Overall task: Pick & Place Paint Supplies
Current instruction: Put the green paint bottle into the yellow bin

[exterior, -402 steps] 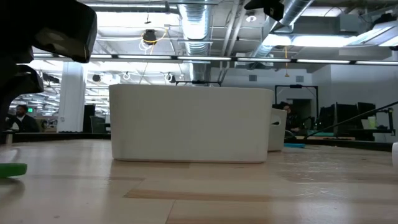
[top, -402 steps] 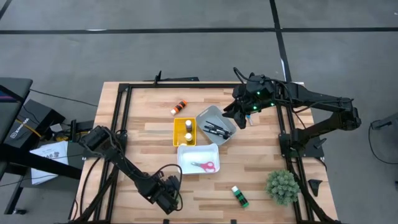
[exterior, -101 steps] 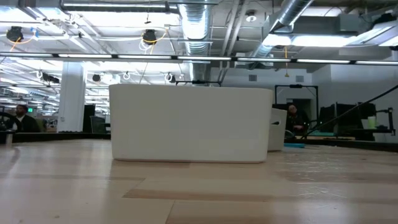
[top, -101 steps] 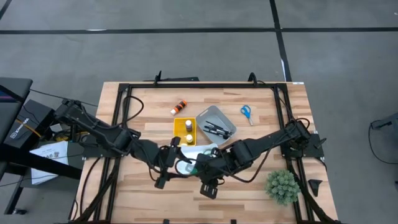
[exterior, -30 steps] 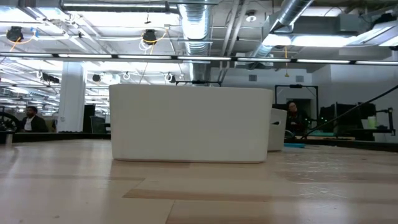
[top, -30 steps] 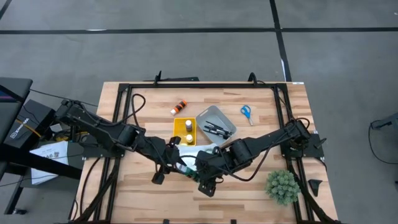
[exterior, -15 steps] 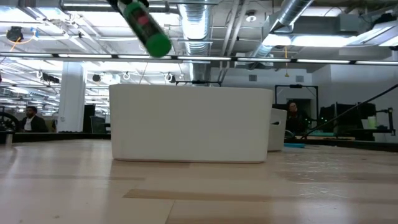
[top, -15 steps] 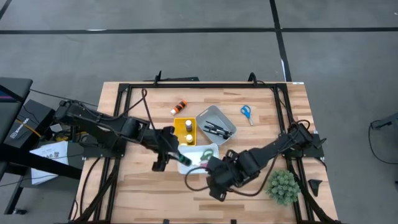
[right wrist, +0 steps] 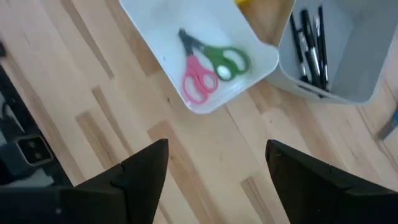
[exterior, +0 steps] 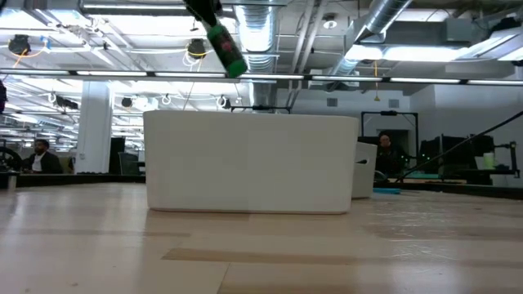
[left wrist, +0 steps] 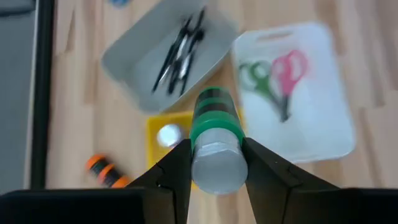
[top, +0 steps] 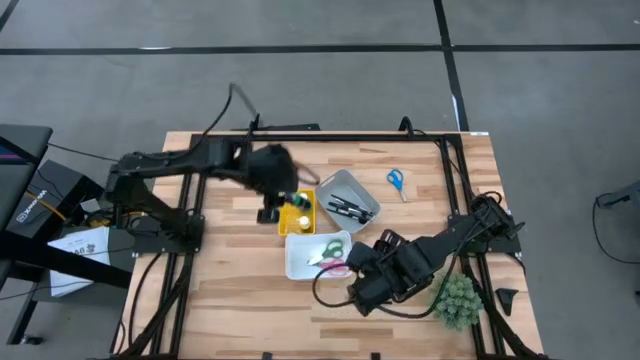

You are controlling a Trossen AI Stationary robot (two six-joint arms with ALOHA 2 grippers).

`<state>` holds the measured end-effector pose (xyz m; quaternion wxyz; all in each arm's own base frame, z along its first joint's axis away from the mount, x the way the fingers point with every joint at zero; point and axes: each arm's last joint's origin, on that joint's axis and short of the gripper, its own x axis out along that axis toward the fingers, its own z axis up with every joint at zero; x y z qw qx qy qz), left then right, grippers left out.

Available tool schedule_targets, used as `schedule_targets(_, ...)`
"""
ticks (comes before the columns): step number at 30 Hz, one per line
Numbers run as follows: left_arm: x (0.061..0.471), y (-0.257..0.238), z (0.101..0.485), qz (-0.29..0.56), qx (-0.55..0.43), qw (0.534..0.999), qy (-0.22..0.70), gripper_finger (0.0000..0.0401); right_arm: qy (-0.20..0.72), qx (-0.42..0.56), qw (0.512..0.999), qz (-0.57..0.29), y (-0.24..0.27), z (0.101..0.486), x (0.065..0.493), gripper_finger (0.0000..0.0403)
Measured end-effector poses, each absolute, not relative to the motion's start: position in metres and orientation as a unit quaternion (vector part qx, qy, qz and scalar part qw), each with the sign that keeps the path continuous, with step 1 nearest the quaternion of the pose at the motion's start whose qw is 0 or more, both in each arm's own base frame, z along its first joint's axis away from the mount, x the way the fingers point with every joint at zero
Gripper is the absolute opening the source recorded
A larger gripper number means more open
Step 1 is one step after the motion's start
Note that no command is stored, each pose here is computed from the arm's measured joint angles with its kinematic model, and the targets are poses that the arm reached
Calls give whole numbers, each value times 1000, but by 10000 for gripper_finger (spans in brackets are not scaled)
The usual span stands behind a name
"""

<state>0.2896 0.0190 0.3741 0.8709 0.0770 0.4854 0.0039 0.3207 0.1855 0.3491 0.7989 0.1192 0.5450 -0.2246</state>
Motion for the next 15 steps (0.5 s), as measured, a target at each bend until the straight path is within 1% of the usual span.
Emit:
schedule_targets(2,298,31,378,8,83,856,510,110,537,121,804,-225,182,354,316,265)
schedule_targets(7,311,53,381,0,93,814,574,110,541,124,796,-241,171,354,296,265)
schedule_targets(9,316,57,377,-4,90,797,597,110,539,136,794,-246,169,349,292,265)
schedule_targets(13,321,57,360,-22,80,750,656,110,529,158,797,-245,165,344,282,265)
schedule_targets(15,326,54,353,-26,79,741,666,110,527,161,798,-245,162,343,276,265)
